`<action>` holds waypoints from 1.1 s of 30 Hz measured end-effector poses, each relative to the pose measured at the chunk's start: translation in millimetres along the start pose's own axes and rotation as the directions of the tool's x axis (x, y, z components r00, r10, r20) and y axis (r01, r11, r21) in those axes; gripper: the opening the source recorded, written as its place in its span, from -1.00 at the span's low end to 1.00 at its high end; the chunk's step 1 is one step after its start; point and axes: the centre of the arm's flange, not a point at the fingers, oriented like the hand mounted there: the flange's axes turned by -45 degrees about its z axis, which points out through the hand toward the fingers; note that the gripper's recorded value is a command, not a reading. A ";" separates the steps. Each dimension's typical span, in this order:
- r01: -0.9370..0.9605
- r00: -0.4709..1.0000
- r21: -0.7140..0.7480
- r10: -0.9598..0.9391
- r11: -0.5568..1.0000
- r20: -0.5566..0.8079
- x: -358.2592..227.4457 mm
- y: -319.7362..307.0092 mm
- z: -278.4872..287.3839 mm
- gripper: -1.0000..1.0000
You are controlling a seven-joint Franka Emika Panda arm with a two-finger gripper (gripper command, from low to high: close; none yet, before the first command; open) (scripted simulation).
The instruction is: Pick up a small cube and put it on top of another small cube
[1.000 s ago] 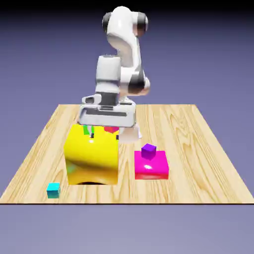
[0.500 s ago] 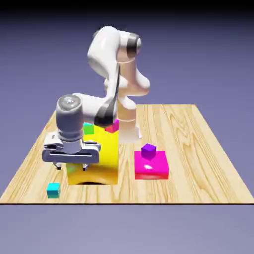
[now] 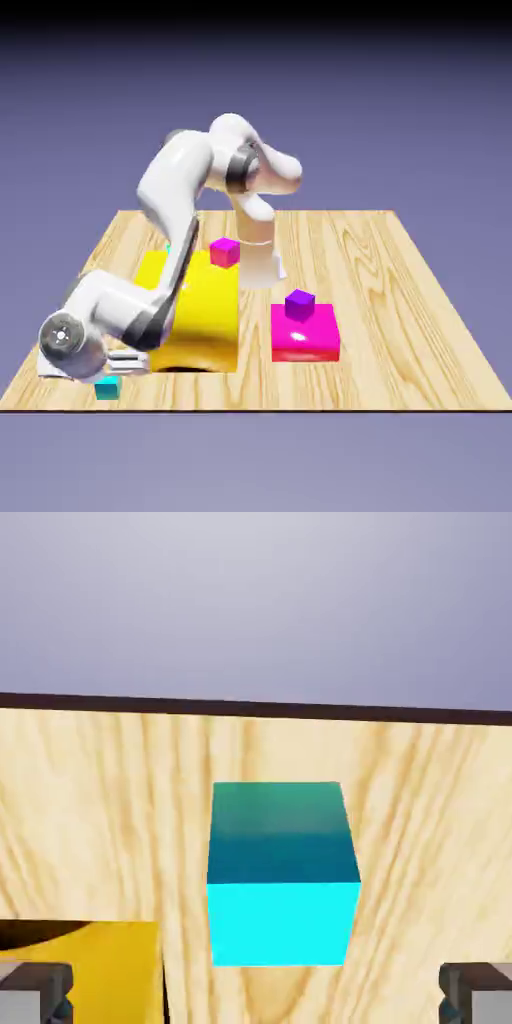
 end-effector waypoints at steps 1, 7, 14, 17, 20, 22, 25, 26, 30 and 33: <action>0.000 1.000 0.000 0.000 1.000 0.000 0.0 0.0 0.0 0.00; 0.001 1.000 0.000 -0.001 1.000 0.000 13.7 0.0 64.6 -1.00; 0.003 1.000 0.010 -0.003 1.000 -0.008 -2.2 -18.1 -6.7 -1.00; 0.012 1.000 0.027 -0.012 1.000 -0.023 -9.7 -62.5 -20.9 -1.00; 0.024 0.999 0.040 -0.023 0.999 -0.034 -20.2 -108.8 -32.0 -1.00; 0.032 0.999 0.046 -0.031 0.998 -0.038 -29.1 -140.4 -37.5 -1.00; 0.045 0.998 0.050 -0.043 0.998 -0.041 -45.2 -188.1 -42.5 -1.00; 0.049 0.998 0.051 -0.047 0.998 -0.041 -51.4 -204.0 -43.2 -1.00; 0.064 0.997 0.045 -0.062 0.997 -0.037 -79.6 -266.1 -41.5 -1.00; 0.073 0.997 0.034 -0.072 0.997 -0.031 -104.3 -310.3 -34.9 -1.00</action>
